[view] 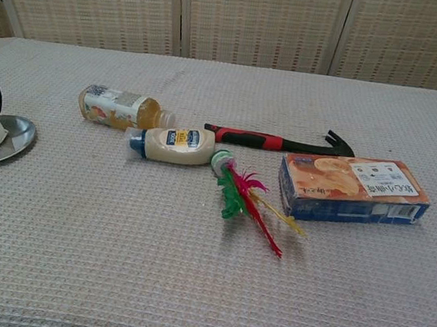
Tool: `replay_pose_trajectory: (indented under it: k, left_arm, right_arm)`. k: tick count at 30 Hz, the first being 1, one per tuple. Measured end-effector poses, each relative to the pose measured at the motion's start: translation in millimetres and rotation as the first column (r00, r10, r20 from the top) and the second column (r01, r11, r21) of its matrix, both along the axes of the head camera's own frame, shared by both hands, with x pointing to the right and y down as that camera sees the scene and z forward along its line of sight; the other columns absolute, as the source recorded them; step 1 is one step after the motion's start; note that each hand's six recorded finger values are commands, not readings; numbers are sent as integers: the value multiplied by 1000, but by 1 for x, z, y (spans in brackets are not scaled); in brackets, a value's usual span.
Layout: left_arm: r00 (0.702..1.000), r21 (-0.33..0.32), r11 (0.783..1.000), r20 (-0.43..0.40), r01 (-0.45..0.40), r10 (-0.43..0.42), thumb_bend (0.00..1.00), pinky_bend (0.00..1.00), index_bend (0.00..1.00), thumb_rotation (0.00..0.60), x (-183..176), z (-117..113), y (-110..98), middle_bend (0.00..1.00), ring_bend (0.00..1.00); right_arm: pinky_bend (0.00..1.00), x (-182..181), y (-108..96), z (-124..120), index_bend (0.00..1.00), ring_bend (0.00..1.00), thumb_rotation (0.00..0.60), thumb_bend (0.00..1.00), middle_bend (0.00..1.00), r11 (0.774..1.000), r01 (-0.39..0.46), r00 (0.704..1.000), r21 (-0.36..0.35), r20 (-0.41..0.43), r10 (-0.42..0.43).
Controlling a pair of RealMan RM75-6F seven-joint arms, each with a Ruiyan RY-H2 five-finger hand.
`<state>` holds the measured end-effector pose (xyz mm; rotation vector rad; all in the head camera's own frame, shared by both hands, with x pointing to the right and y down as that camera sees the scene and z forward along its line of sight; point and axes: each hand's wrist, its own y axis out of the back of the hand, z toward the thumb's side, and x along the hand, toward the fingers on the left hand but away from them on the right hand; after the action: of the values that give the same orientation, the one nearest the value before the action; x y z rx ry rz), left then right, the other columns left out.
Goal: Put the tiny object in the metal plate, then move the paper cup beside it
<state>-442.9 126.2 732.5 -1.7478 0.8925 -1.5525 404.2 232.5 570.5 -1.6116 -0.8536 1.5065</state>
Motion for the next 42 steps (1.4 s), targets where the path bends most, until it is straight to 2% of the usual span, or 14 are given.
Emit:
replay_pose_trajectory:
  k: [8,11,17,20,23,30,35,36,38,40,41,42]
  left_arm:
    - [987,-25,1000,-159,-14,10,520,672,476,600,28,-8,13,439,335]
    - [982,-8,1000,-190,-20,18,520,672,476,600,32,-15,13,439,334]
    - [974,68,997,-225,-23,38,521,671,476,600,34,-32,11,438,335]
    - [968,88,995,-244,-34,55,521,678,471,600,38,-39,16,438,340]
    - [961,59,996,-266,-59,73,521,686,467,600,44,-42,32,437,347]
    - [946,-56,993,-313,-106,84,519,683,462,600,57,-46,88,434,348]
    - [946,-76,990,-314,-116,87,511,667,447,600,59,-38,95,426,341]
    - [945,-77,990,-316,-120,90,499,638,430,600,60,-37,96,401,319]
    - [945,-76,988,-312,-131,101,468,532,354,600,61,-35,97,280,199]
    - [944,-77,985,-307,-154,123,435,384,209,600,61,-34,98,109,49]
    - [943,-77,984,-305,-163,133,416,309,121,600,61,-34,98,43,8]
    - [943,-74,983,-302,-170,141,403,268,72,600,61,-34,98,18,0]
  right_arm:
    - [0,0,1,-1,0,0,600,221,0,1000,1,1000,3,2,-1]
    - [0,0,0,-2,0,0,600,221,0,1000,0,1000,3,3,0]
    - [0,-1,1,-1,0,0,600,221,0,1000,4,1000,-1,5,-4]
    - [0,-1,1,-2,0,0,600,222,0,1000,4,1000,2,5,-4]
    - [0,-1,1,-2,0,0,600,222,0,1000,3,1000,5,5,-3]
    - [0,-3,3,-1,0,0,600,221,0,1000,10,1000,-3,8,-10]
    - [0,-3,3,-4,0,0,600,221,0,1000,11,1000,4,11,-11]
    - [0,-3,3,-4,0,0,600,221,0,1000,10,1000,6,12,-10]
    - [0,-3,4,-5,0,0,600,221,0,1000,10,1000,6,13,-10]
    - [0,-3,4,-6,0,0,600,221,0,1000,10,1000,6,14,-10]
    - [0,-3,4,-6,0,0,600,221,0,1000,10,1000,5,14,-10]
    - [0,-3,4,-6,0,0,600,221,0,1000,9,1000,6,14,-9]
